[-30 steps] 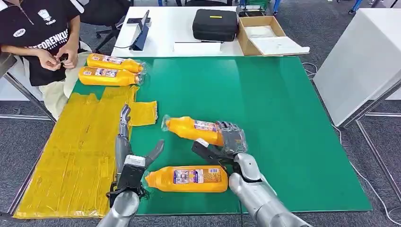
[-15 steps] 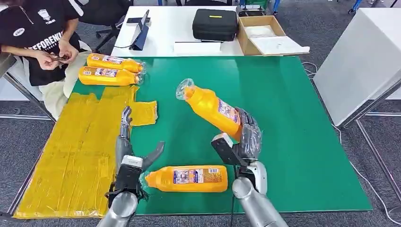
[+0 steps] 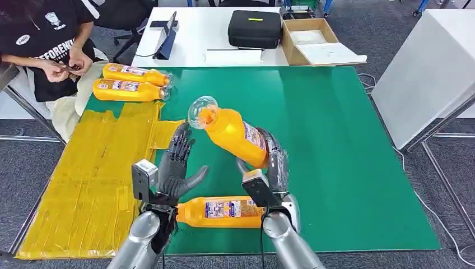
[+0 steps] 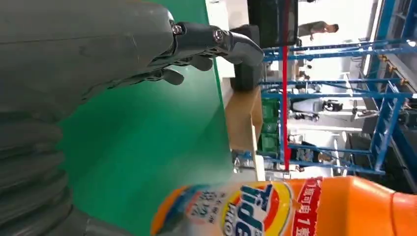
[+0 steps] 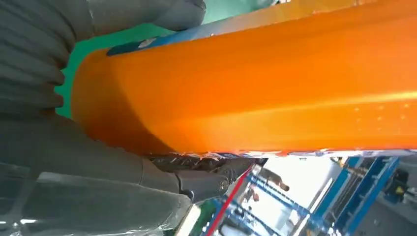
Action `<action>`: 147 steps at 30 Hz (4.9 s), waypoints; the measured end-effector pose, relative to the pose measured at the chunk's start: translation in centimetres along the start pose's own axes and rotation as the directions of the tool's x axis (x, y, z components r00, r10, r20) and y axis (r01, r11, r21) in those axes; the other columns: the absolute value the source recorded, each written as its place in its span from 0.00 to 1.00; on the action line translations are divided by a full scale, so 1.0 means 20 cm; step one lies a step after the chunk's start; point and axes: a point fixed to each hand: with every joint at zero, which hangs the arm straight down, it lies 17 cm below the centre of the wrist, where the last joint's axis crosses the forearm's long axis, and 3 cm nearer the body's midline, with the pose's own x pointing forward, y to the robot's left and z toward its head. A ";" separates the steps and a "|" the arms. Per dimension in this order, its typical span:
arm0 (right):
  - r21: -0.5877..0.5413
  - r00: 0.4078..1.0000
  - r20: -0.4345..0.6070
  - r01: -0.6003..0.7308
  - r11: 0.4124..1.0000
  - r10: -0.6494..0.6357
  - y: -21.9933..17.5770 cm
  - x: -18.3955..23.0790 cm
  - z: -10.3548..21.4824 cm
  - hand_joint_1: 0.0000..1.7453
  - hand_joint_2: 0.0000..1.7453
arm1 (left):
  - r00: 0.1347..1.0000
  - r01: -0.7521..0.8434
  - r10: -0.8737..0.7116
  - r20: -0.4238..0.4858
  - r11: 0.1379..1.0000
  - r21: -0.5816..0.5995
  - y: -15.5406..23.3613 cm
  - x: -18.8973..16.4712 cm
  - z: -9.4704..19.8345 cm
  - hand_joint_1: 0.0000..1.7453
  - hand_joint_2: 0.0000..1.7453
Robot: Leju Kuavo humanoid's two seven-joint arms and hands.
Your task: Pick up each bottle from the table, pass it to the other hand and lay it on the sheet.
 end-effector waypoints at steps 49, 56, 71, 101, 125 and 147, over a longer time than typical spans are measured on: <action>0.382 1.000 0.025 0.000 0.924 -0.011 0.63 0.23 -0.08 1.00 1.00 | 0.979 -0.188 0.175 0.103 0.972 0.140 0.15 0.16 -0.11 0.00 1.00; 0.389 0.999 0.031 -0.007 0.921 -0.005 0.64 0.23 -0.08 1.00 1.00 | 0.978 -0.193 0.177 0.111 0.970 0.146 0.17 0.17 -0.10 1.00 1.00; 0.375 0.998 0.057 -0.030 0.926 0.009 0.62 0.23 -0.08 1.00 1.00 | 0.968 -0.226 0.204 0.146 0.961 0.161 0.18 0.20 -0.10 1.00 1.00; 0.247 0.977 0.202 -0.117 0.962 0.067 0.41 0.46 0.06 0.00 1.00 | 0.970 -0.014 -0.064 0.237 0.950 0.312 0.43 0.36 -0.08 1.00 1.00; 0.013 0.942 0.218 -0.266 0.964 0.257 -0.17 0.47 0.56 0.00 1.00 | -0.210 0.822 -0.781 -0.588 -0.467 0.326 1.52 0.83 0.13 1.00 1.00; 0.065 0.945 0.211 -0.266 0.962 0.248 -0.16 0.42 0.59 0.00 1.00 | -0.558 0.827 -0.823 -0.104 -0.543 -0.144 1.15 -0.34 0.31 1.00 1.00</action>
